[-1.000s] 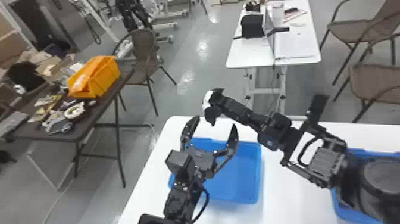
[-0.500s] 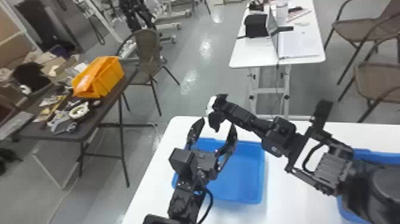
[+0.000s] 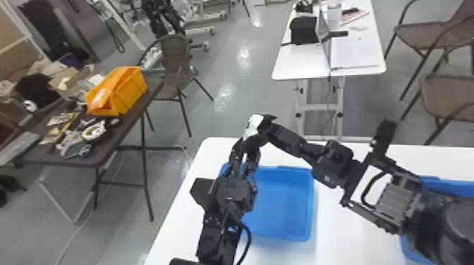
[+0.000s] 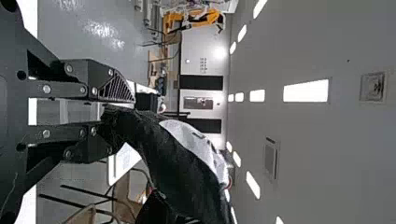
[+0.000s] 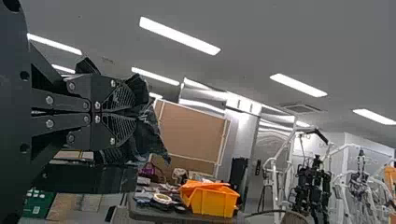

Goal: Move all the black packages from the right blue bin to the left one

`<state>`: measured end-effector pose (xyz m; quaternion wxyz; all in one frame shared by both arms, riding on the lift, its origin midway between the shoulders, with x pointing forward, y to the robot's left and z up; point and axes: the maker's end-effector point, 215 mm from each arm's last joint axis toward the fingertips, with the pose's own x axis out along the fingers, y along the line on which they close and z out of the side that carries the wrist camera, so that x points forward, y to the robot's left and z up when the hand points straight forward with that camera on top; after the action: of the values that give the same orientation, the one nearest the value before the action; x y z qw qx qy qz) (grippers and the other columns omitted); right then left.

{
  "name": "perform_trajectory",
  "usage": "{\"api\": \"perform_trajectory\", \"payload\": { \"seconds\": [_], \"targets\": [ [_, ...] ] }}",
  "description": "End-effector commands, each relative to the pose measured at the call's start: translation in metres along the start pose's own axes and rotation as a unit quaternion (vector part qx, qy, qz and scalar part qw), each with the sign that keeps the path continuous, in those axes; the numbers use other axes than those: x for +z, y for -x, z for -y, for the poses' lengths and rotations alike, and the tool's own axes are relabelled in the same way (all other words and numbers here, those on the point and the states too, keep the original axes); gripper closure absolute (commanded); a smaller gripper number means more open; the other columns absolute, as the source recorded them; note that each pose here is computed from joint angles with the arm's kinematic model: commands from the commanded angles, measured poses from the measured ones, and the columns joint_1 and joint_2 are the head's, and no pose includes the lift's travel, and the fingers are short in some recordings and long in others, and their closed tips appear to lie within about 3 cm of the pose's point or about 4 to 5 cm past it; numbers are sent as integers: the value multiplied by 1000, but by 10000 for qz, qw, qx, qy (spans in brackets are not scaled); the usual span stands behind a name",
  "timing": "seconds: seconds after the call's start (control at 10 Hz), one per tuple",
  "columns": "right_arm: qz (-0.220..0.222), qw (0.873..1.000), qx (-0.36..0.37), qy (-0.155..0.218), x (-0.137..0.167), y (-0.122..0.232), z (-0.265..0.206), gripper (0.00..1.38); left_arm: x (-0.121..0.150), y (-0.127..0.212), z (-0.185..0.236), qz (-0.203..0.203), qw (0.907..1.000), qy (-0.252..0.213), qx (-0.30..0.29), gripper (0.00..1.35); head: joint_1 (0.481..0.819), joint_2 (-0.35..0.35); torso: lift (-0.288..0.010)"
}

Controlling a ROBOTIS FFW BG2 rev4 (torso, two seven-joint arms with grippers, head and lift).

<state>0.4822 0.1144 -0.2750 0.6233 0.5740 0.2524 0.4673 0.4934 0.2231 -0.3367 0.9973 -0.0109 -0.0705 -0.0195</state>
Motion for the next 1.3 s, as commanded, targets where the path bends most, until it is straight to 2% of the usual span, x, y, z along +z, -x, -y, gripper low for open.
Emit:
{"api": "perform_trajectory", "payload": {
  "seconds": [0.0,0.4,0.5,0.6,0.7,0.9,1.2],
  "targets": [
    [112,9999,-32,4,4,4,1,1276,0,2,-1,-11,10000,48,30,1219,695,350,0],
    [104,9999,-26,35,5,3,-1,1276,7,-3,4,79,9999,45,-121,1219,695,350,0],
    [107,9999,-28,25,5,3,0,1276,14,3,0,347,9990,265,82,1019,695,350,0],
    [112,9999,-22,7,4,3,0,1276,19,10,-4,486,9984,160,257,384,695,350,0],
    [114,9999,-17,1,5,3,-1,1276,28,12,-4,642,9975,-8,295,-2,695,350,0],
    [109,9999,-19,-12,4,3,0,1276,31,13,-2,687,9973,-9,267,139,695,350,0],
    [117,9999,-12,-13,4,3,-1,1276,31,15,2,696,9974,-7,174,104,695,350,0]
  ]
}}
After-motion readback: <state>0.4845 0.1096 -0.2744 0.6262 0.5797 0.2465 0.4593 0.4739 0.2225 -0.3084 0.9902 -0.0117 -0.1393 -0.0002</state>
